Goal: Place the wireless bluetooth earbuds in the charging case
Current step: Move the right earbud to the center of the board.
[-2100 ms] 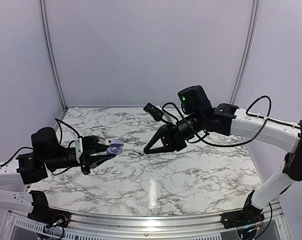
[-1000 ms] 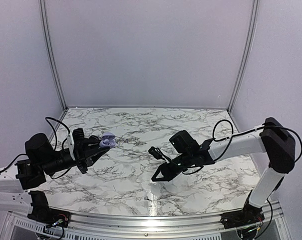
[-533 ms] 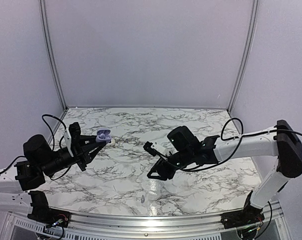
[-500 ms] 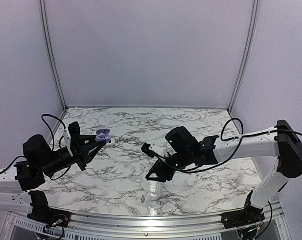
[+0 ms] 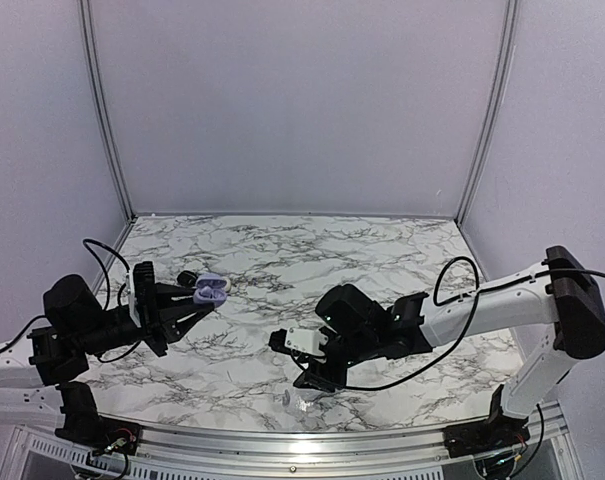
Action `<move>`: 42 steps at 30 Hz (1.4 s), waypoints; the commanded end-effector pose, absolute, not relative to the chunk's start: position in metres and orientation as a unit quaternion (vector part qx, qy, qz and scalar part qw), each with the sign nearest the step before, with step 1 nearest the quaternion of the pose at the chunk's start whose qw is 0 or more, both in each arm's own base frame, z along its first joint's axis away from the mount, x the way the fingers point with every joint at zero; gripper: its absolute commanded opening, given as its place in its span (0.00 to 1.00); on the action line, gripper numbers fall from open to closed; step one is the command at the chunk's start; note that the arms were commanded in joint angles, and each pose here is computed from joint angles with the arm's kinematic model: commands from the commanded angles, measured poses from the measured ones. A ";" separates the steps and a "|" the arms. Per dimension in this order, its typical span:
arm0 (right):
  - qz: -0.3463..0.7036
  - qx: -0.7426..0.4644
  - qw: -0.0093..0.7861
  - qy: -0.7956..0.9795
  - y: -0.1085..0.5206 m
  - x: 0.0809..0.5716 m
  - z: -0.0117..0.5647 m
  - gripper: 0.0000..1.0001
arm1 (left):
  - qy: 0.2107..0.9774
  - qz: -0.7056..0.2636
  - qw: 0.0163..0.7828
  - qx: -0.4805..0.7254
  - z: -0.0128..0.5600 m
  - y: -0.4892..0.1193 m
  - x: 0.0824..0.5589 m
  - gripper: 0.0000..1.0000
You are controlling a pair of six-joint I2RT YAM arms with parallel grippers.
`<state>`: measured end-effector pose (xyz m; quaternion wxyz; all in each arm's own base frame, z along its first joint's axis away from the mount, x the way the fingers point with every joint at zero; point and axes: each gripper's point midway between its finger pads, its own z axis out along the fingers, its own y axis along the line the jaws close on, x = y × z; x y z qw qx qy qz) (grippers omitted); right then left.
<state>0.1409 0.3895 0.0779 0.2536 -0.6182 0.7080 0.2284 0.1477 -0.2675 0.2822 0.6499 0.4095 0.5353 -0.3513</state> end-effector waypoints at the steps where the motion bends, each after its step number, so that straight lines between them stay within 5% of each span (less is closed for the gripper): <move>1: 0.215 -0.657 0.298 0.658 0.398 0.145 0.084 0.57 | 0.446 -0.391 0.609 0.526 0.282 -0.283 0.101 0.00; 14: 0.239 -0.711 0.291 0.594 0.388 0.119 0.096 0.64 | 0.396 -0.419 0.529 0.623 0.276 -0.290 0.065 0.00; 42: 0.077 -0.801 0.246 0.541 0.419 0.128 0.048 0.59 | 0.405 -0.410 0.536 0.617 0.277 -0.285 0.067 0.00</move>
